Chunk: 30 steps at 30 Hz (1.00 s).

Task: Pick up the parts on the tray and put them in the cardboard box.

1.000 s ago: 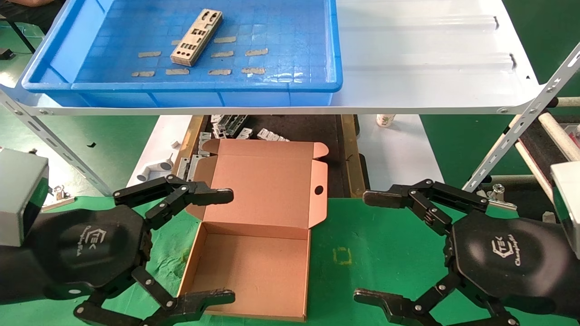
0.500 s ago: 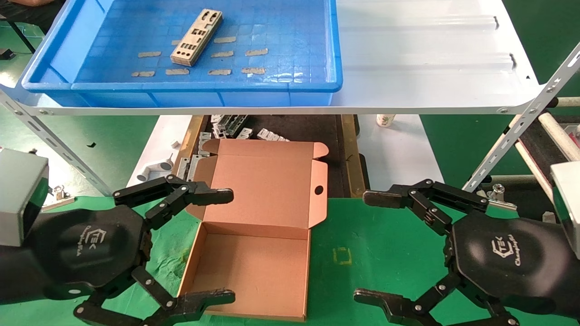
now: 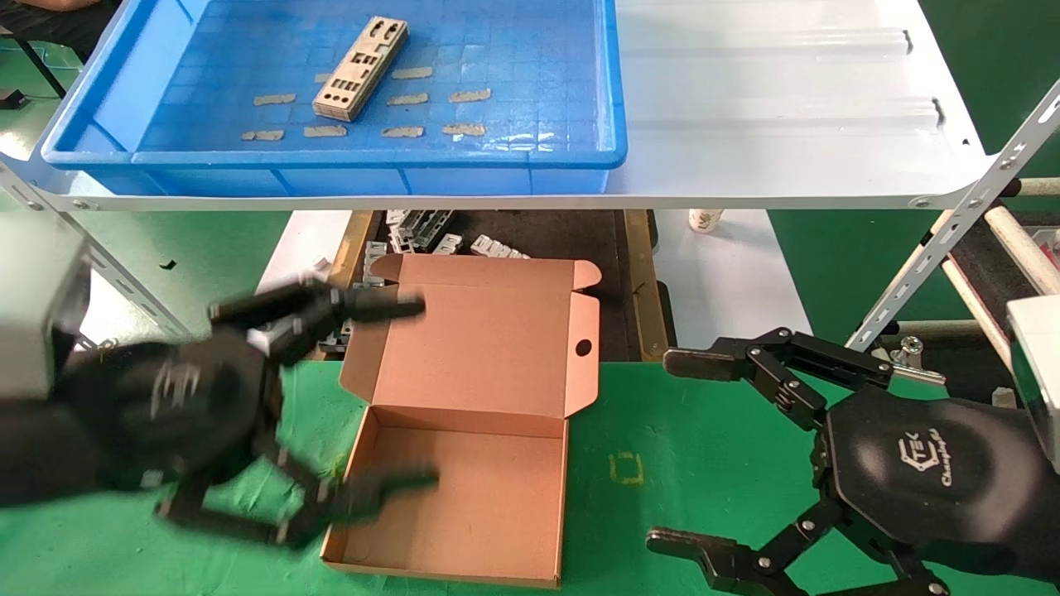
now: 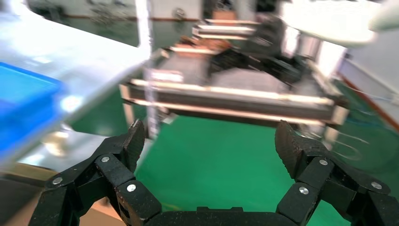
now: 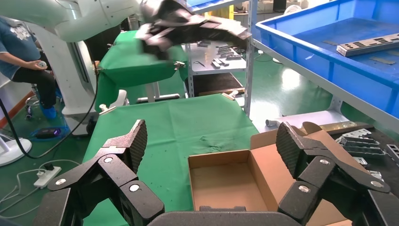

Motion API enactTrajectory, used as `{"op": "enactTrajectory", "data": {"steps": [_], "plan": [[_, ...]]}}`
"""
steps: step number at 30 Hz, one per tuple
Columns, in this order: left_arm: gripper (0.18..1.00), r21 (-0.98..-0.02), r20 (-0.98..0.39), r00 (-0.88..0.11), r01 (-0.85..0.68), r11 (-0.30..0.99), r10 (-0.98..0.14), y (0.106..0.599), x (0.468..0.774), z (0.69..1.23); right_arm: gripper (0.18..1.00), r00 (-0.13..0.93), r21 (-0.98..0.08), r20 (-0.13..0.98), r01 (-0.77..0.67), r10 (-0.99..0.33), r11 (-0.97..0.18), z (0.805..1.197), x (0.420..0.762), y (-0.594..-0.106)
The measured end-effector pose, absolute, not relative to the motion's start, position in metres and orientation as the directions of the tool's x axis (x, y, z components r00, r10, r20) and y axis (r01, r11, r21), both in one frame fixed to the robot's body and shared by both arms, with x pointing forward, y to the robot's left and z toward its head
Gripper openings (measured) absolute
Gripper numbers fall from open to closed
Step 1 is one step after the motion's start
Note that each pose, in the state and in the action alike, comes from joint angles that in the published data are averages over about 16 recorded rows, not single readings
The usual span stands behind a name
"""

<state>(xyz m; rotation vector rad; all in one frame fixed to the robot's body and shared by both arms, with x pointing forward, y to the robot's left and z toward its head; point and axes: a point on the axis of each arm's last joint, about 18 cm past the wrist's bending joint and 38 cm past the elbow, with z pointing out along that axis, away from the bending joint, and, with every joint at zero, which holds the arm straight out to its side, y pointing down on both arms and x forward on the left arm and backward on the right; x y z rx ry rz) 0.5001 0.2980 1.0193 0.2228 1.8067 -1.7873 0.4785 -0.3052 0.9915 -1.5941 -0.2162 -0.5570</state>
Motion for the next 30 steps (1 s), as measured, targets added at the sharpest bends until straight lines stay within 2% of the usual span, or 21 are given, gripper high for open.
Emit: {"op": "enactTrajectory", "data": {"steps": [9,15,21,30], "plan": [[1.001,-0.845,-0.504,-0.725,0.526,0.094,-0.470,0.300,0.558,1.070,0.956,0.861,-0.881,0.472,0.459,-0.190,-0.113,0.991,0.479,-0.305],[1.001,-0.856,-0.468,-0.645,0.500,0.129,-0.605,0.310,0.604,1.100,0.887,0.861,-0.881,0.472,0.459,-0.190,-0.113,0.991,0.479,-0.305],[1.001,-0.877,-0.421,-0.562,0.453,0.162,-0.712,0.324,0.643,1.121,0.785,0.861,-0.881,0.472,0.459,-0.190,-0.113,0.991,0.479,-0.305],[1.001,-0.910,-0.356,-0.464,0.369,0.188,-0.811,0.335,0.685,1.140,0.571,0.861,-0.881,0.472,0.459,-0.190,-0.113,0.991,0.479,-0.305]]}}
